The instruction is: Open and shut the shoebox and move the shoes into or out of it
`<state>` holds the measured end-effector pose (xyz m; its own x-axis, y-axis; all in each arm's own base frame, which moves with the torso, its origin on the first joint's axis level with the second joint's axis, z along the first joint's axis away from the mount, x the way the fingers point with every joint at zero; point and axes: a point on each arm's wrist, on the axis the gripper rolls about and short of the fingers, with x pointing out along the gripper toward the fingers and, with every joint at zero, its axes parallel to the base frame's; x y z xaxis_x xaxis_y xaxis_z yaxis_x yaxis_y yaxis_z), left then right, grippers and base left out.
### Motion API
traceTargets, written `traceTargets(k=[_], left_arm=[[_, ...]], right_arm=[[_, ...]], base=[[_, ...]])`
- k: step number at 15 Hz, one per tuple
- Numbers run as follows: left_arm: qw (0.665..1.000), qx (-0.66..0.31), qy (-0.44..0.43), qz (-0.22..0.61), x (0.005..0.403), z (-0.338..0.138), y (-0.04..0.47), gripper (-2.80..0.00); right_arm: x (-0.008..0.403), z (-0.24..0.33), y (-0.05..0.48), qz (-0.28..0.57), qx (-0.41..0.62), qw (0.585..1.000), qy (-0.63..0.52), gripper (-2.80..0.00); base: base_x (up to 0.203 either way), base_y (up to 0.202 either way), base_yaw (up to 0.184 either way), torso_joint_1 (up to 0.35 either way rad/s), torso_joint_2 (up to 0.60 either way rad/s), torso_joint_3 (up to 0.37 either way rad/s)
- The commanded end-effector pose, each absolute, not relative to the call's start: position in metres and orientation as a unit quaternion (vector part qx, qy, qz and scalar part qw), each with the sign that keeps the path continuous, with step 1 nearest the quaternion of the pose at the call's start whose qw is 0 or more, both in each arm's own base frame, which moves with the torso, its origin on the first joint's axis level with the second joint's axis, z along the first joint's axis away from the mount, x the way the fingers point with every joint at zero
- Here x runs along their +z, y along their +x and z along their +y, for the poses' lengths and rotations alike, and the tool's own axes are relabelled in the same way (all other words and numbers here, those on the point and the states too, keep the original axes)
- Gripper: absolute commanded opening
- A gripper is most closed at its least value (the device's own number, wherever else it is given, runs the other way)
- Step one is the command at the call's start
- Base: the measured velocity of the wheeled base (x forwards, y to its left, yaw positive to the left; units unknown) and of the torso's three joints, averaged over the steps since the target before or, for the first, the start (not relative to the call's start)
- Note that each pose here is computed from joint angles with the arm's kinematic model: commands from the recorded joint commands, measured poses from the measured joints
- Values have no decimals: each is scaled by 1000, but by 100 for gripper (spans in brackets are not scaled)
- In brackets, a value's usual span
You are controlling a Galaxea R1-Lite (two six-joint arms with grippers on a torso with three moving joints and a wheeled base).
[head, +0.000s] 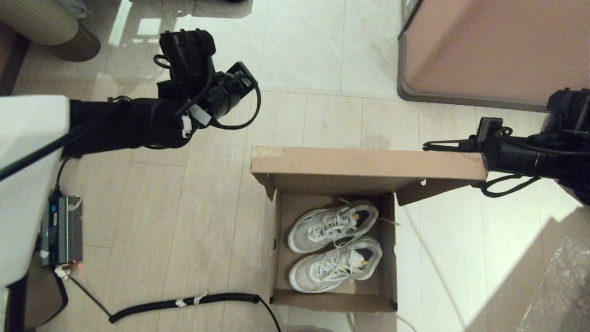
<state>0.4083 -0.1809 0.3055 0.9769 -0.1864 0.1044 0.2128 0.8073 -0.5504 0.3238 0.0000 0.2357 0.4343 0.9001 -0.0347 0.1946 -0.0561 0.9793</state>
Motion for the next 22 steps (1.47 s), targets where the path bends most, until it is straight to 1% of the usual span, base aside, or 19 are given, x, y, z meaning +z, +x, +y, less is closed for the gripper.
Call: traceTargets(k=[1,3,7,9,10,12,14,15,16,18,19,22], left_arm=[[952,-107,-286,4,280,-191,422,-280],[951,-118,-284,12,276,-206,417,-280],[946,-170,-271,56,261,-264,384,-280],[942,-200,-258,83,251,-291,361,-280],[939,-211,-254,92,249,-299,351,-280],[938,-221,-249,100,252,-307,328,-280],[940,-212,-247,101,260,-297,311,-280],[941,-208,-244,104,265,-286,300,-280],[943,-203,-241,105,271,-271,287,-280],[951,-186,-225,106,279,-229,259,-280],[956,-173,-215,102,281,-200,242,-280],[973,-119,-181,84,271,-112,178,-280]], right_arm=[[240,4,280,424,330,542,646,-280],[234,6,250,427,327,543,645,-280],[227,10,189,423,330,547,643,-280],[229,11,166,407,341,560,636,-280],[232,11,158,391,346,575,630,-280],[241,11,149,326,375,648,577,-280],[241,11,144,252,412,739,470,-280],[238,11,143,212,409,787,410,-280],[232,9,142,180,372,836,360,-280],[212,5,136,161,244,927,235,-280],[200,3,124,165,194,953,163,-280],[174,4,75,174,144,972,64,-280]], base=[[0,0,0,0,0,0],[0,0,0,0,0,0],[0,0,0,0,0,0],[0,0,0,0,0,0],[0,0,0,0,0,0],[0,0,0,0,0,0],[0,0,0,0,0,0],[0,0,0,0,0,0],[0,0,0,0,0,0],[0,0,0,0,0,0],[0,0,0,0,0,0],[0,0,0,0,0,0]])
